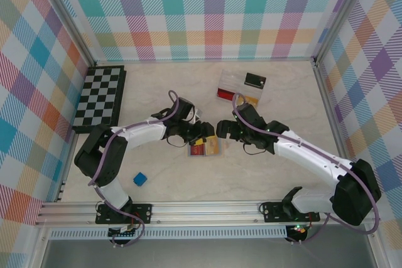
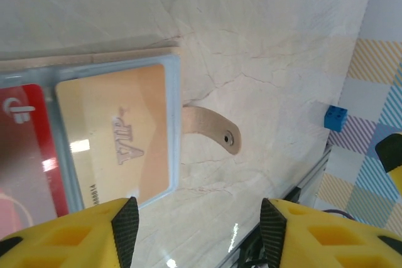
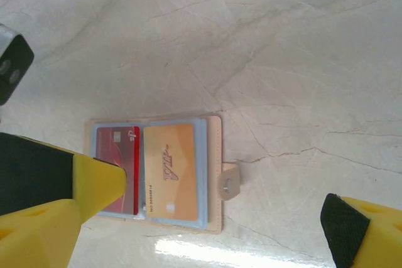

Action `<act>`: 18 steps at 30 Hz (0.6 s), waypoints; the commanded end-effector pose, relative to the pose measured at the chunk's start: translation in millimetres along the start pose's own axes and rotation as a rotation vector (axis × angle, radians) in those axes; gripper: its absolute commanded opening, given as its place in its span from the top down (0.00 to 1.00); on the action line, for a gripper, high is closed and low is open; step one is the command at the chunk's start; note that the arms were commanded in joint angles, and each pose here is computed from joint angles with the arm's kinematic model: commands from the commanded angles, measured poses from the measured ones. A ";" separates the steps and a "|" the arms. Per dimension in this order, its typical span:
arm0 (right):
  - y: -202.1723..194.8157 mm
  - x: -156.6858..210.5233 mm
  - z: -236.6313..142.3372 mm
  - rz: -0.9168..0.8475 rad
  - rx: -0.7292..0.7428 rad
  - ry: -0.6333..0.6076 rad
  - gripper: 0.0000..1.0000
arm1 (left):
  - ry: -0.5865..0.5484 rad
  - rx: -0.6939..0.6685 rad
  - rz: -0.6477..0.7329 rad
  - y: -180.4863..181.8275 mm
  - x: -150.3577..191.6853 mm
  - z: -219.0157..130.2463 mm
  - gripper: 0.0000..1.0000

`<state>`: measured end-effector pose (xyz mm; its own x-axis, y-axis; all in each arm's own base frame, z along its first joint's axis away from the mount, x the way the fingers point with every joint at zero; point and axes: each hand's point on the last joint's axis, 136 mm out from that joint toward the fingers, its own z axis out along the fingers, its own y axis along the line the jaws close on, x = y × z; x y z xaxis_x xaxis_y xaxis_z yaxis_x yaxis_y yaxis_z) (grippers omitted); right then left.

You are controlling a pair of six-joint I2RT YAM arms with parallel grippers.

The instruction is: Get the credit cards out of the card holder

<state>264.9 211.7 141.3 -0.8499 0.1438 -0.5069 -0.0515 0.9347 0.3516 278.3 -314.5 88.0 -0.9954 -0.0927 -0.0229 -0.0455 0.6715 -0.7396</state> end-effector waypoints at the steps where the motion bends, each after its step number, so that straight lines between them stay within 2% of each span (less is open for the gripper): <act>1: -1.8 7.1 2.6 -0.033 -0.004 0.027 0.00 | -0.029 -0.034 -0.023 5.5 -5.9 -4.8 0.43; 3: 0.2 9.6 6.8 -0.033 -0.001 0.055 0.04 | -0.040 -0.075 -0.045 15.9 -5.8 -6.5 0.44; 7: 13.2 18.0 23.8 -0.036 -0.028 0.142 0.18 | -0.070 -0.147 -0.089 36.0 -7.7 -9.0 0.52; 10: 27.7 25.4 39.9 -0.026 -0.064 0.217 0.33 | -0.074 -0.159 -0.110 41.6 -6.5 -8.6 0.60; 14: 35.6 34.0 62.1 -0.003 -0.054 0.296 0.61 | -0.073 -0.175 -0.131 47.3 -6.8 -6.2 0.67; 18: 34.6 39.6 77.9 0.015 -0.022 0.340 0.73 | -0.070 -0.185 -0.151 51.5 -7.3 -2.6 0.72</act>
<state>270.9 264.4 70.9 -0.9678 0.0386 -0.2486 -0.0528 0.9349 0.3509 284.6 -283.8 62.0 -0.9749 -0.2228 0.0025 -0.1746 0.7570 -0.6296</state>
